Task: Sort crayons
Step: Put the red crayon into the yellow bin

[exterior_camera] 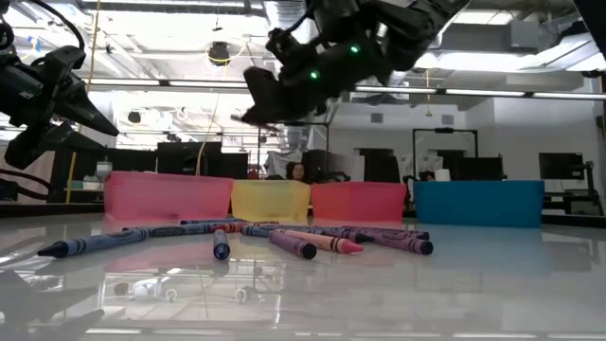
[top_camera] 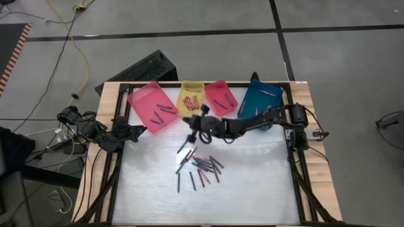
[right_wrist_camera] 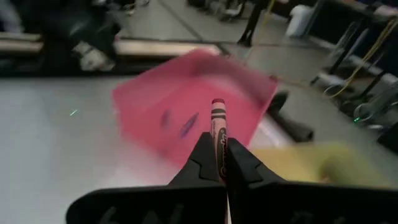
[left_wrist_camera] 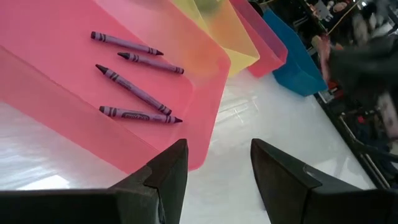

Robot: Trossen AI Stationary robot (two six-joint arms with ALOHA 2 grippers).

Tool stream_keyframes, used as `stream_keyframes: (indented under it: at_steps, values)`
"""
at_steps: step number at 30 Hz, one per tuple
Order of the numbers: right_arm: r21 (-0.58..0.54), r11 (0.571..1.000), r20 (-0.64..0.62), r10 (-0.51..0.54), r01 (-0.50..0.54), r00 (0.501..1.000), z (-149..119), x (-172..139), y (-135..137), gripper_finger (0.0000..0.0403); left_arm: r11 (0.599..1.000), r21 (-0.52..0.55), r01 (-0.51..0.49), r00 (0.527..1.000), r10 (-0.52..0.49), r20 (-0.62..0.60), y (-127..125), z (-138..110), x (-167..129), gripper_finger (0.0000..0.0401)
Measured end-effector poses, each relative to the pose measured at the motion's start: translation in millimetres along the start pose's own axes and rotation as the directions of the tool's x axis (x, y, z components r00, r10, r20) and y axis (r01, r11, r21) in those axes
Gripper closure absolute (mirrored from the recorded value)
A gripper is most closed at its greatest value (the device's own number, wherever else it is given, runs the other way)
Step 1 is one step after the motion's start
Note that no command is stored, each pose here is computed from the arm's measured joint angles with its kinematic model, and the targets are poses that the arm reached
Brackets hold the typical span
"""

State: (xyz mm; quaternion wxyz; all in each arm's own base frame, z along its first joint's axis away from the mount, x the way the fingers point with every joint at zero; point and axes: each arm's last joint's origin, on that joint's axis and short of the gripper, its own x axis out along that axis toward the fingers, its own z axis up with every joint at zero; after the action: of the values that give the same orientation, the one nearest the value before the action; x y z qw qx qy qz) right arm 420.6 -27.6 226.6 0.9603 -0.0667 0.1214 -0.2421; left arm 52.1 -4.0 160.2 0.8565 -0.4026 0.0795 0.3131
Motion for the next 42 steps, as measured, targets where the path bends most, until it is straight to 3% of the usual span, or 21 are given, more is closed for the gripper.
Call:
stream_keyframes:
  at_steps: [6,13,18,27,34,42]
  values:
    - [0.063,0.992,0.039,-0.108,0.106,0.993,18.3,20.4,-45.6,0.0396,1.000,0.009,0.000,1.000,0.000,-0.001,0.0,0.0,0.0,0.0236]
    - [0.282,0.952,-0.006,-0.118,0.115,0.993,8.2,35.3,-92.7,0.0396,1.000,0.026,0.004,1.000,-0.004,-0.001,-0.6,0.0,0.1,0.0236]
    - [0.360,0.925,-0.021,-0.121,0.120,0.992,3.7,39.7,-111.3,0.0396,1.000,0.030,0.004,1.000,-0.004,-0.001,-0.6,0.0,0.1,0.0236]
    - [0.363,0.923,-0.027,-0.129,0.129,0.991,2.5,40.6,-115.2,0.0396,0.999,0.036,0.005,1.000,-0.005,-0.001,-0.7,0.0,0.0,0.0236]
    - [0.412,0.902,-0.041,-0.120,0.126,0.992,-24.8,59.0,-104.4,0.0391,0.999,0.036,0.005,1.000,-0.005,-0.002,-0.7,0.0,0.1,0.0236]
    - [0.406,0.904,-0.069,-0.118,0.136,0.991,-34.1,63.3,-102.8,0.0369,0.999,0.040,0.010,1.000,-0.009,-0.020,-0.9,-0.6,0.1,0.0236]
